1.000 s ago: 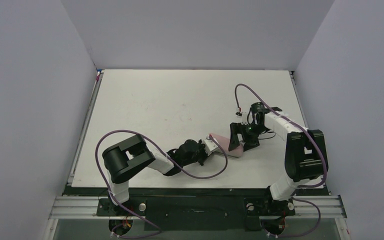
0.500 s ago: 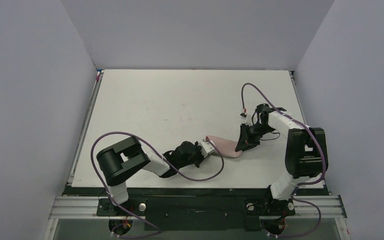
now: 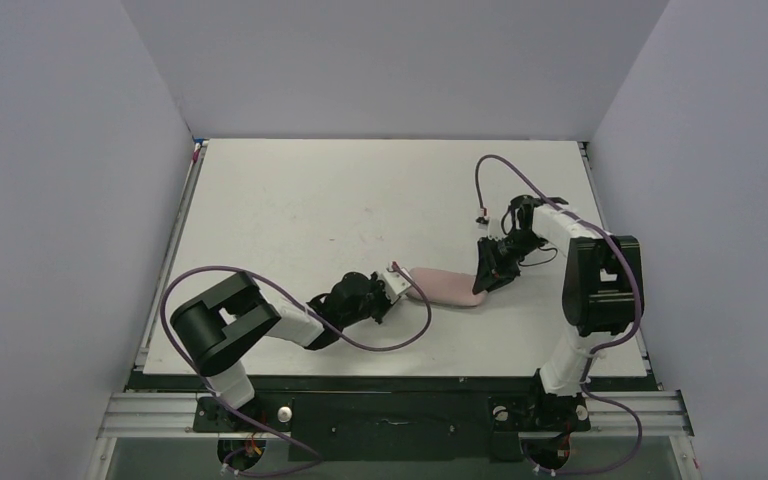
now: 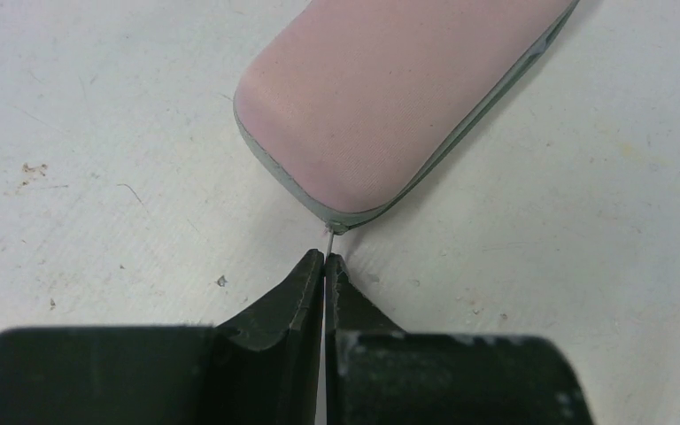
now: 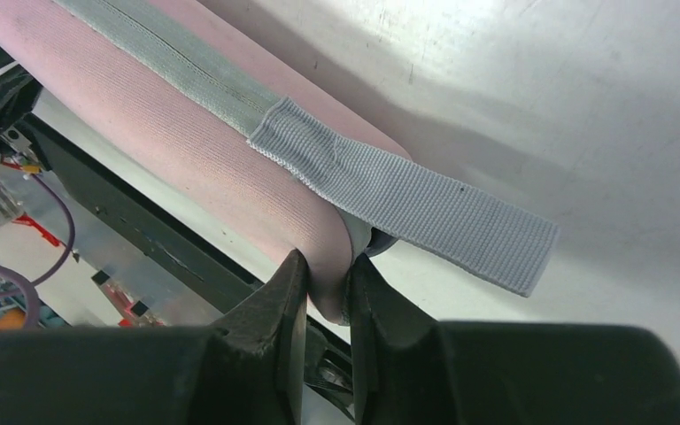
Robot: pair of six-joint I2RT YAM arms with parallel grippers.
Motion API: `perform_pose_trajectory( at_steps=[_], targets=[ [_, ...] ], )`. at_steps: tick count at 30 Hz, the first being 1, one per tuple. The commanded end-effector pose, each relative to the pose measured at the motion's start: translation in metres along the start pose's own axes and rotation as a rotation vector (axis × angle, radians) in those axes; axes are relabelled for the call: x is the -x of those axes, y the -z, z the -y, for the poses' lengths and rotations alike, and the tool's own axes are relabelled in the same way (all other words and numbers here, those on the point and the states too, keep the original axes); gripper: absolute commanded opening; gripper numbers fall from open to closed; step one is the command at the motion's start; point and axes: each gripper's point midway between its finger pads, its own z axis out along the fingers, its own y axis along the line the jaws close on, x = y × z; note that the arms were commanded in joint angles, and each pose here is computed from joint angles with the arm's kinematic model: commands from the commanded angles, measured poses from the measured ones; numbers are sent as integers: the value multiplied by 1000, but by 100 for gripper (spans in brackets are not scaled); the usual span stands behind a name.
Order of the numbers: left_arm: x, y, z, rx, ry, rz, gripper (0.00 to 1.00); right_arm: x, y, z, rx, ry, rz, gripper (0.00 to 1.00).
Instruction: Open the umbrella
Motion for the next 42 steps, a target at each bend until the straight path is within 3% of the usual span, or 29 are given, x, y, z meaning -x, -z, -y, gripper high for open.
perform_pose_trajectory(
  at_steps=[1,3,5,6,8,11,14,22,24,28,42],
  targets=[
    [6,7,-21,52,-74,28,0,21,14,45,-196,143,-17,0],
    [9,6,-15,17,-90,44,0,28,18,42,-192,182,-33,0],
    [12,3,-9,-8,-96,56,0,44,23,36,-184,206,0,26],
    [17,1,-5,-21,-101,69,0,50,25,31,-171,196,22,54],
    [22,-4,3,-44,-103,82,0,69,36,21,-152,188,85,80],
    [26,-10,17,-74,-93,91,0,94,59,8,-138,185,182,85],
    [37,-17,24,-84,-81,113,0,92,73,3,-130,147,228,86],
    [45,-29,42,-107,-44,123,0,7,49,9,14,-39,124,86],
    [44,-31,45,-113,-38,118,0,2,43,5,41,-61,151,86],
    [42,-34,49,-118,-32,105,0,17,35,-2,70,-98,246,87],
    [24,-36,46,-101,-24,49,0,52,-19,4,78,-199,308,86]
  ],
)
